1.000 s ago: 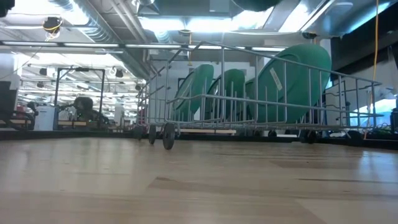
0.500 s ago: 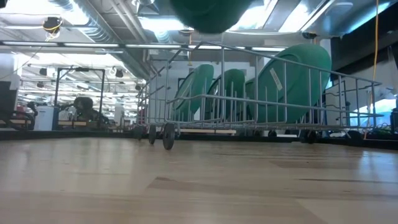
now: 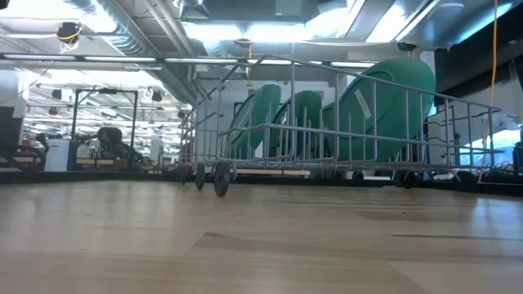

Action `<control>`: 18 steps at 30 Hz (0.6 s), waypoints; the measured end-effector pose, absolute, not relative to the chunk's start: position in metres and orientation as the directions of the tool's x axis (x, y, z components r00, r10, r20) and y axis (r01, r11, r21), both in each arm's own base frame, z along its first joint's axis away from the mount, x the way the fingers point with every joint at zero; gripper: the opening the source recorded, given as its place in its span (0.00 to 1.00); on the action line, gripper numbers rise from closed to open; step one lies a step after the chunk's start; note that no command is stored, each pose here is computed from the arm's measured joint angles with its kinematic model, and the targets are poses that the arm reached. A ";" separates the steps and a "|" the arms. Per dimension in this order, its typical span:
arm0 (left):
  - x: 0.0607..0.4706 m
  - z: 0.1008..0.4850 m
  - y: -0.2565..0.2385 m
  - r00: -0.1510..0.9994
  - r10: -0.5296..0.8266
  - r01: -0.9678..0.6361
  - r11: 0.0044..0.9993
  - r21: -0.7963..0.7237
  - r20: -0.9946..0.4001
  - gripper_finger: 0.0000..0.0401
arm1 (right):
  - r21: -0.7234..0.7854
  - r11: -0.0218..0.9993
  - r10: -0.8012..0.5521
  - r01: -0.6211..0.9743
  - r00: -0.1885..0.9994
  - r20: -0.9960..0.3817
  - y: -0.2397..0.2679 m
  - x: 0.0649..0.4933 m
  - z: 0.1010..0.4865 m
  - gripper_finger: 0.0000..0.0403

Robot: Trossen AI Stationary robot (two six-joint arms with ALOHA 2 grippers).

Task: Sort dishes
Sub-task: Put the green plate in the dish rack

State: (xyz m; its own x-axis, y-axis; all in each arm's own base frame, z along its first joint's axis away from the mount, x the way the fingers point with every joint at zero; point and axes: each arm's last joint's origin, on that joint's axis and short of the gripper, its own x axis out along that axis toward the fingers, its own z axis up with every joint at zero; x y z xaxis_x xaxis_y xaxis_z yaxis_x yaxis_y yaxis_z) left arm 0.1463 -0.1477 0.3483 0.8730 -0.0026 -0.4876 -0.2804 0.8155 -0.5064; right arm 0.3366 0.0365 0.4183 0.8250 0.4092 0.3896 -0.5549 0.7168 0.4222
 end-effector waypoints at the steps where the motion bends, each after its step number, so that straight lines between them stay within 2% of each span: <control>1: 0.146 0.348 -0.148 0.873 -0.002 -0.281 0.815 -0.507 -0.488 0.01 | 0.421 0.719 0.401 -0.552 0.825 0.398 0.033 0.335 0.417 0.02; 10: 0.146 0.348 -0.148 0.873 -0.003 -0.291 0.799 -0.526 -0.487 0.01 | 0.501 0.736 0.293 -0.455 0.881 0.371 0.000 0.309 0.387 0.02; 18: 0.146 0.348 -0.148 0.873 -0.002 -0.291 0.800 -0.524 -0.488 0.01 | 0.553 0.726 0.219 -0.409 0.899 0.379 -0.010 0.262 0.358 0.02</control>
